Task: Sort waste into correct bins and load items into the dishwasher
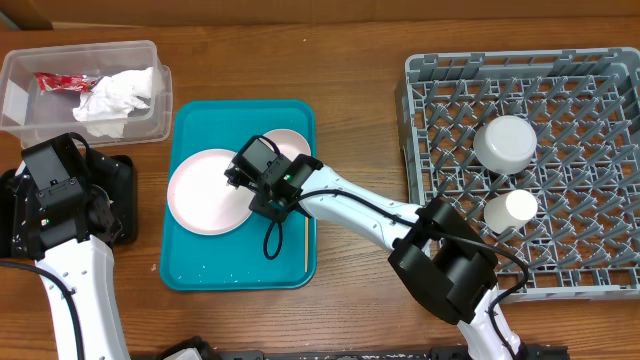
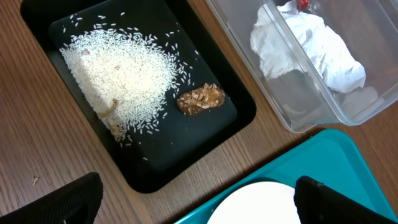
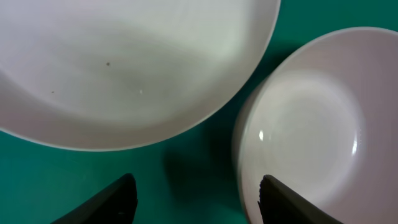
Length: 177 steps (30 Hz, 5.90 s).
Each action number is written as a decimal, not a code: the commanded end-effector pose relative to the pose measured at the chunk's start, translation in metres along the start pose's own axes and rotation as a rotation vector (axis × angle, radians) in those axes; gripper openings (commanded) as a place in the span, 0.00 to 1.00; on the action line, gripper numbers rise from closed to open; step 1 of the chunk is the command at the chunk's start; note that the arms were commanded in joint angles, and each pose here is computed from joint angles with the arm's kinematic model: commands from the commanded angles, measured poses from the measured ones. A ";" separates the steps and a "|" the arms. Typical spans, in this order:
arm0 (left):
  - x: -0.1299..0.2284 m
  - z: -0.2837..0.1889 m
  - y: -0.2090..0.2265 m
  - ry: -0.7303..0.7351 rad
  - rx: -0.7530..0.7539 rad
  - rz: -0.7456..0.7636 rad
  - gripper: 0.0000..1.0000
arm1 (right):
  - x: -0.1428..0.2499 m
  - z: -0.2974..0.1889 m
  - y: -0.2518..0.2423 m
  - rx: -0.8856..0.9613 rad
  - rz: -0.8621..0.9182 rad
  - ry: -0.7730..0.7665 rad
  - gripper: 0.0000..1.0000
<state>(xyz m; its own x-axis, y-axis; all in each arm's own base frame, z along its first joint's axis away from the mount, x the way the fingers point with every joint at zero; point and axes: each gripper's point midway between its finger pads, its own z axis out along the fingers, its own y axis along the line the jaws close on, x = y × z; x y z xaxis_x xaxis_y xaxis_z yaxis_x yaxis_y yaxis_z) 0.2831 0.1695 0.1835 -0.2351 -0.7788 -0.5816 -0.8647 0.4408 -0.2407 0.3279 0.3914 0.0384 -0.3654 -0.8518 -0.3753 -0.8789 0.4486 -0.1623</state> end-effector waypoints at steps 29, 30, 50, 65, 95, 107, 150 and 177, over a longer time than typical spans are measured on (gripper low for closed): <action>-0.004 -0.002 0.000 -0.009 0.002 -0.022 1.00 | -0.046 -0.097 -0.075 0.252 0.287 -0.077 0.04; -0.004 -0.002 0.000 -0.009 0.001 -0.022 1.00 | -0.050 -0.115 -0.087 0.283 0.333 -0.100 0.04; -0.004 -0.002 0.000 -0.009 0.001 -0.022 1.00 | 0.210 -0.393 -0.313 0.074 1.310 -0.526 0.04; -0.004 -0.002 0.000 -0.009 0.001 -0.022 1.00 | 0.322 -0.342 -0.301 -0.534 1.377 -1.090 0.04; -0.004 -0.002 0.000 -0.009 0.002 -0.022 1.00 | 0.374 -0.270 -0.274 -0.494 1.741 -0.881 0.04; -0.004 -0.002 0.000 -0.009 0.002 -0.022 1.00 | 0.420 -0.262 -0.268 -0.359 1.915 -0.770 0.05; -0.004 -0.002 0.000 -0.009 0.002 -0.022 1.00 | 0.179 -0.314 -0.189 0.006 1.323 -0.560 0.97; -0.004 -0.002 0.000 -0.009 0.002 -0.022 1.00 | 0.056 -0.053 0.011 0.136 0.993 -0.078 0.70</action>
<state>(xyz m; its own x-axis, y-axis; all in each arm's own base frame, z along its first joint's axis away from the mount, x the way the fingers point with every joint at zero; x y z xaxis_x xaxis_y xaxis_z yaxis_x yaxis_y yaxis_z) 0.2831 0.1695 0.1835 -0.2351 -0.7788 -0.5816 -0.8647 0.4408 -0.2407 0.2809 0.3269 0.0589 -0.9002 -0.0752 -0.4289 -0.1515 0.9775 0.1465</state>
